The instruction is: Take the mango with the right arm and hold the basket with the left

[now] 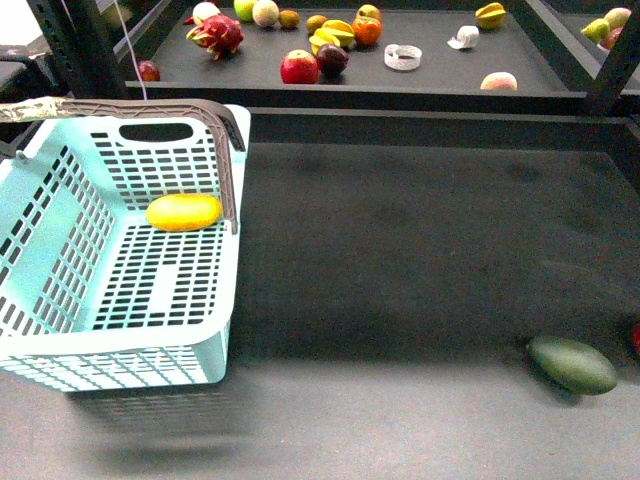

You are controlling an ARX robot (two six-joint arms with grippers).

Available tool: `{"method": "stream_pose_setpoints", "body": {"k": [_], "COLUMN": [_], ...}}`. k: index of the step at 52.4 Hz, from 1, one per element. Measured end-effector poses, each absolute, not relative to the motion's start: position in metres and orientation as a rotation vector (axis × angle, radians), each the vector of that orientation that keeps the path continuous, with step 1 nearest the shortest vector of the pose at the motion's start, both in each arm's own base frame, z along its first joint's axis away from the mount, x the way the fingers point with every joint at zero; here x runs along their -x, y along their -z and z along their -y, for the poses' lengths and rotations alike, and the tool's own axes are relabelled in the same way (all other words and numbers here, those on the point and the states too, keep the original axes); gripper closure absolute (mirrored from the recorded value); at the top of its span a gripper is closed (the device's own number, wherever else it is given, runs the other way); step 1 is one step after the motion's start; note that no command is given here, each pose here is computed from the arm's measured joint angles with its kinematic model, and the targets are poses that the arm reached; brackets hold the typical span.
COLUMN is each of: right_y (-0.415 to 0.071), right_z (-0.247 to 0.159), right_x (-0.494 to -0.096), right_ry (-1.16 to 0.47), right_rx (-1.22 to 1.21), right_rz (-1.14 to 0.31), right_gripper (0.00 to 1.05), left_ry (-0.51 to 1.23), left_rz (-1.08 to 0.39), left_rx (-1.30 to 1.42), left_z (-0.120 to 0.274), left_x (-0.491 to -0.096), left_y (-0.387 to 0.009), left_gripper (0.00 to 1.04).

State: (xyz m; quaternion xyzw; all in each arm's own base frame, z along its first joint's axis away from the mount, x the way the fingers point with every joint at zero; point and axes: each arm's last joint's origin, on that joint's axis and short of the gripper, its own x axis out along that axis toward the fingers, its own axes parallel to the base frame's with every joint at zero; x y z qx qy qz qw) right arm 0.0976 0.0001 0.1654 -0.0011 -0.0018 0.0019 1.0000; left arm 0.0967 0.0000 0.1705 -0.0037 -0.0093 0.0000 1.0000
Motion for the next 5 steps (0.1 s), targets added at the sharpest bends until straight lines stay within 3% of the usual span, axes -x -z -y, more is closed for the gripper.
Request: {"method": "stream_pose_setpoints", "body": {"k": [3, 5], "right_y": [-0.1654, -0.1654], "right_z": [-0.0001, -0.0001], "right_x": [-0.0976, -0.0976], "right_ry": [-0.004, -0.004], "right_rx": [0.002, 0.002], "right_rz": [0.004, 0.004], "right_gripper": [0.08, 0.08], "left_ry": [0.000, 0.000], "left_rz": [0.019, 0.019], "left_rx": [0.008, 0.007], "left_z": [0.0000, 0.0000], "left_x": [-0.0967, -0.0967], "left_y": [-0.1705, -0.1705], "left_gripper": [1.02, 0.96]}}
